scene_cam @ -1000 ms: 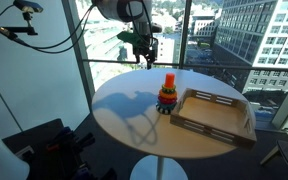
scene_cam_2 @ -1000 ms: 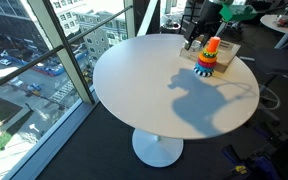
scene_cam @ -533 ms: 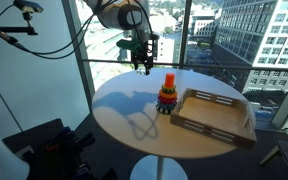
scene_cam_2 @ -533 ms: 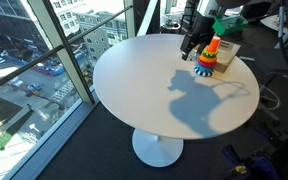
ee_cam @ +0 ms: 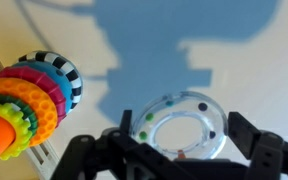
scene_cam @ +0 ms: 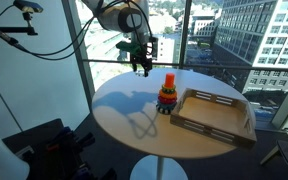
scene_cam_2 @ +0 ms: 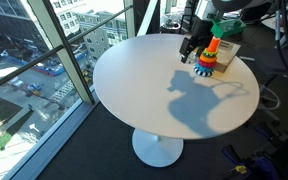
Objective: Move the rings stacking stand to the right, remove the clear ring from the ring stacking stand and put it on the table
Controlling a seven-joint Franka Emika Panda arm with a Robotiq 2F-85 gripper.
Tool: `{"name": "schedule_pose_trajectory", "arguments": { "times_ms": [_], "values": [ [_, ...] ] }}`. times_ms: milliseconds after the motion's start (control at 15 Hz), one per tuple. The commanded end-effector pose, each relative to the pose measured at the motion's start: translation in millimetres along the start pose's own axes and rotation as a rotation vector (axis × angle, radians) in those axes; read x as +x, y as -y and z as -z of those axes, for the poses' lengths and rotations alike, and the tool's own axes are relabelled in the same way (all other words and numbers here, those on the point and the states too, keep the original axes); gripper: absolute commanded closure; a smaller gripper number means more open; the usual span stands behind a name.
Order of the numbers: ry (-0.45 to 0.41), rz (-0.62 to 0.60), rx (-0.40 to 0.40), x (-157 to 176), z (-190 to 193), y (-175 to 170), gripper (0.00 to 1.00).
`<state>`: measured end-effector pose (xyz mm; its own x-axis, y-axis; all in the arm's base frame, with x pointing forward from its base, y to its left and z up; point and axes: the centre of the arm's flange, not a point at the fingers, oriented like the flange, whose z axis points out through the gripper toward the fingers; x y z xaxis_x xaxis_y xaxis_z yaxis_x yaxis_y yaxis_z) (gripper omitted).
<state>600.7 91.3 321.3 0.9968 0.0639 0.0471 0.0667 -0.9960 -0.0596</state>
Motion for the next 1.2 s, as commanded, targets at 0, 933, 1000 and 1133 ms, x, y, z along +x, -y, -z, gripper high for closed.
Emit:
{"name": "schedule_pose_trajectory", "arguments": {
  "times_ms": [0,933,1000,1133],
  "values": [
    [0.000,0.000,0.000,0.0,0.0,0.0,0.07],
    [0.112,0.069,-0.052,-8.3,-72.5,35.7,0.32],
    [0.119,0.071,-0.054,-9.1,-76.1,36.3,0.32],
    [0.125,0.072,-0.059,-10.4,-82.3,36.7,0.32]
  ]
}}
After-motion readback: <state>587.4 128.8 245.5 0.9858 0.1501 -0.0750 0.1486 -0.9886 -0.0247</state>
